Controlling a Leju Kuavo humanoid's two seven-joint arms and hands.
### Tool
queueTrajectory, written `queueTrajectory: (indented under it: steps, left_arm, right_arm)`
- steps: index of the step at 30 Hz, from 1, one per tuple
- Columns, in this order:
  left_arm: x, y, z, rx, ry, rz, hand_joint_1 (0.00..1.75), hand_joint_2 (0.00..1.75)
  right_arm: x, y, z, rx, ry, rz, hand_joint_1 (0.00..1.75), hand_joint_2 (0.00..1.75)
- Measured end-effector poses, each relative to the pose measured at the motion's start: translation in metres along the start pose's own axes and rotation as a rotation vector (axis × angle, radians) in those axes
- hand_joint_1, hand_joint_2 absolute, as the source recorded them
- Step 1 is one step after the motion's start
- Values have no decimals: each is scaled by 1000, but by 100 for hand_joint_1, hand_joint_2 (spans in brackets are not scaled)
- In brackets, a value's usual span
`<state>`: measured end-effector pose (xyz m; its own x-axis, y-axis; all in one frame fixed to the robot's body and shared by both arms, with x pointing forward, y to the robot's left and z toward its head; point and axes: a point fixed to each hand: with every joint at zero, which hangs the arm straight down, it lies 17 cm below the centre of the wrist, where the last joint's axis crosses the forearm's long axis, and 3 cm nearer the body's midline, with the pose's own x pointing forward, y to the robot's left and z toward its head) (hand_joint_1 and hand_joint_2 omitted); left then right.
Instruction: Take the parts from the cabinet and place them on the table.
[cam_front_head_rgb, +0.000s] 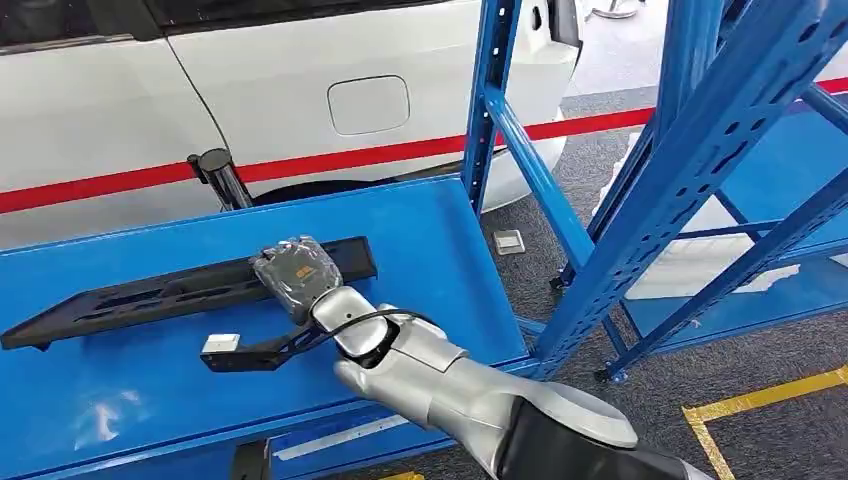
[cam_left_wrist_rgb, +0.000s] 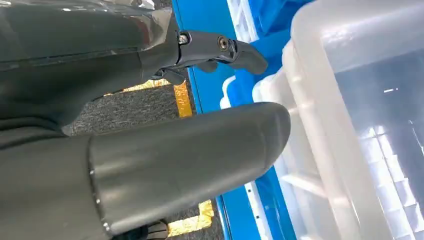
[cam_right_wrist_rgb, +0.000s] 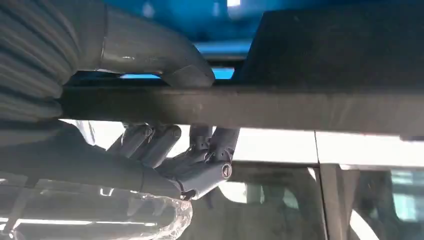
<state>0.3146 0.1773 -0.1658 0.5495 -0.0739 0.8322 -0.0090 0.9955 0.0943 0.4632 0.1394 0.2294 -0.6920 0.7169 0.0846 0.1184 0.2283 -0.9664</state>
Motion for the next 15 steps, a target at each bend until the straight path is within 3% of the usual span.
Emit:
queueTrajectory:
  steps: [15]
  left_arm:
    - [-1, 2, 0, 6, 1, 6, 0, 0]
  right_arm:
    - [-3, -12, -4, -29, 9, -20, 175, 175]
